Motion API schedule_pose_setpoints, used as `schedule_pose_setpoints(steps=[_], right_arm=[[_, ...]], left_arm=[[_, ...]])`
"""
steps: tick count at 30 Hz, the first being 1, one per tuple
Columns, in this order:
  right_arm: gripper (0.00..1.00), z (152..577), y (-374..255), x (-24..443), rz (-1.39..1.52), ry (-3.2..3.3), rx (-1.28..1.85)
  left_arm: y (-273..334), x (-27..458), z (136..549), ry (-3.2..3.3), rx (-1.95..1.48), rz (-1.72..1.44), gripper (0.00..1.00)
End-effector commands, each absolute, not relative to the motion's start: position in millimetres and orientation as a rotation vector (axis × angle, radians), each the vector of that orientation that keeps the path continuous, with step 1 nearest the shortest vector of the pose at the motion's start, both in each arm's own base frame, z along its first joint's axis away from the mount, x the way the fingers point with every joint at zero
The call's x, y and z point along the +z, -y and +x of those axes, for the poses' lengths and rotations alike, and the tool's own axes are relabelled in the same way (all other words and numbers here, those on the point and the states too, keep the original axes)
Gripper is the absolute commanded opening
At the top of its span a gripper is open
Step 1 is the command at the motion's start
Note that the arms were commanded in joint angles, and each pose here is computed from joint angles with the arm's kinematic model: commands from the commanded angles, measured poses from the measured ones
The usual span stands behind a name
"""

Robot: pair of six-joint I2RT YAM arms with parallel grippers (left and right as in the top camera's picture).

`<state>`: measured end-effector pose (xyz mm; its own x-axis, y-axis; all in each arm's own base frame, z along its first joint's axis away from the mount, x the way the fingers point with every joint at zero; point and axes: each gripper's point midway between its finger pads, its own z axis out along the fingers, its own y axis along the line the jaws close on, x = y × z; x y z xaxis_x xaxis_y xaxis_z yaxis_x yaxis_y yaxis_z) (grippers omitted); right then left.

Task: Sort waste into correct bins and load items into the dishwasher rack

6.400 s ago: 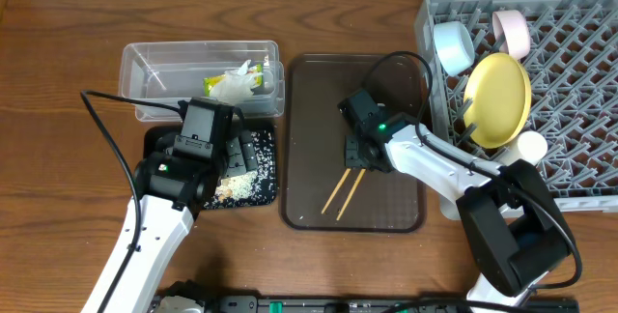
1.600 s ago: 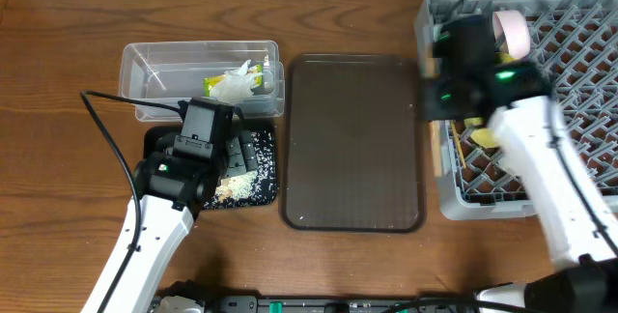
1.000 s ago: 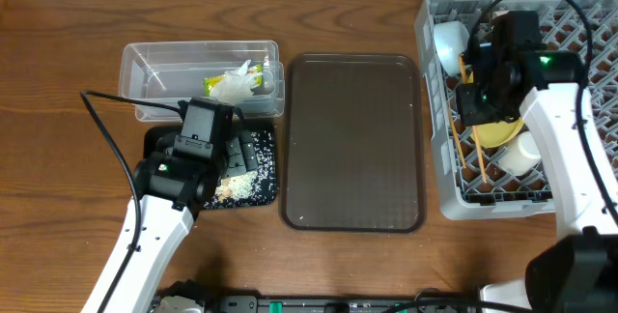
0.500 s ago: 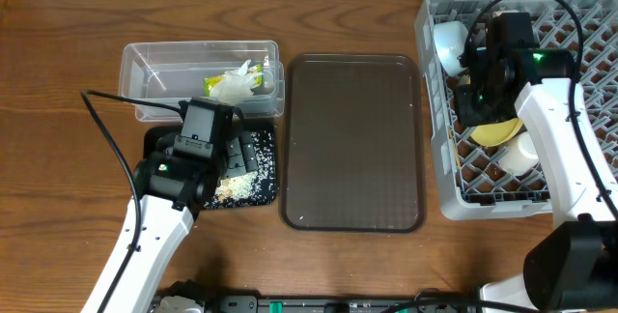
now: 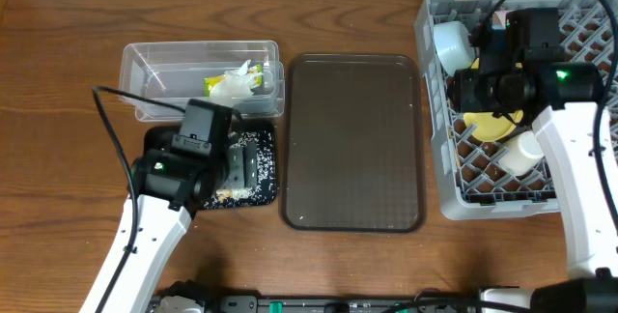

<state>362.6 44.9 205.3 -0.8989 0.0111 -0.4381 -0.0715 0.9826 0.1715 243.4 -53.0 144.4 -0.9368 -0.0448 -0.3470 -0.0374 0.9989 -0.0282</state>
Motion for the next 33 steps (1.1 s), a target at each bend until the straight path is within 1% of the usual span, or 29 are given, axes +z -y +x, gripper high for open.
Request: schedule_pose_setpoints(steps=[1, 6, 7, 9, 13, 14, 16, 21, 28, 33], right_arm=[[0.54, 349, -44, 217, 0.026, -2.659, 0.289], [0.58, 324, -34, 221, 0.102, -2.584, 0.234], [0.59, 318, -34, 221, 0.097, -2.561, 0.236], [0.66, 303, -35, 219, 0.041, -2.505, 0.227], [0.89, 272, -34, 213, -0.029, -2.392, 0.205], [0.99, 265, -33, 210, -0.026, -2.378, 0.195], [0.99, 250, -30, 206, -0.023, -2.351, 0.183], [0.99, 223, -29, 196, -0.023, -2.357, 0.184], [0.99, 195, -28, 175, -0.015, -2.49, 0.183], [0.99, 188, -27, 170, -0.012, -2.525, 0.182]], left_arm=[[54, 151, 234, -2.8, -0.053, -0.02, 0.93], [51, 168, 213, -2.687, -0.117, -0.034, 0.93], [50, 172, 209, -2.647, -0.131, -0.033, 0.93], [47, 183, 199, -2.543, -0.163, -0.031, 0.93], [42, 207, 183, -2.309, -0.232, -0.035, 0.93], [41, 214, 180, -2.263, -0.245, -0.036, 0.93], [40, 229, 173, -2.17, -0.269, -0.037, 0.93], [36, 243, 159, -2.074, -0.293, -0.038, 0.93], [36, 244, 158, -2.07, -0.294, -0.038, 0.93], [36, 244, 158, -2.07, -0.294, -0.038, 0.93]])
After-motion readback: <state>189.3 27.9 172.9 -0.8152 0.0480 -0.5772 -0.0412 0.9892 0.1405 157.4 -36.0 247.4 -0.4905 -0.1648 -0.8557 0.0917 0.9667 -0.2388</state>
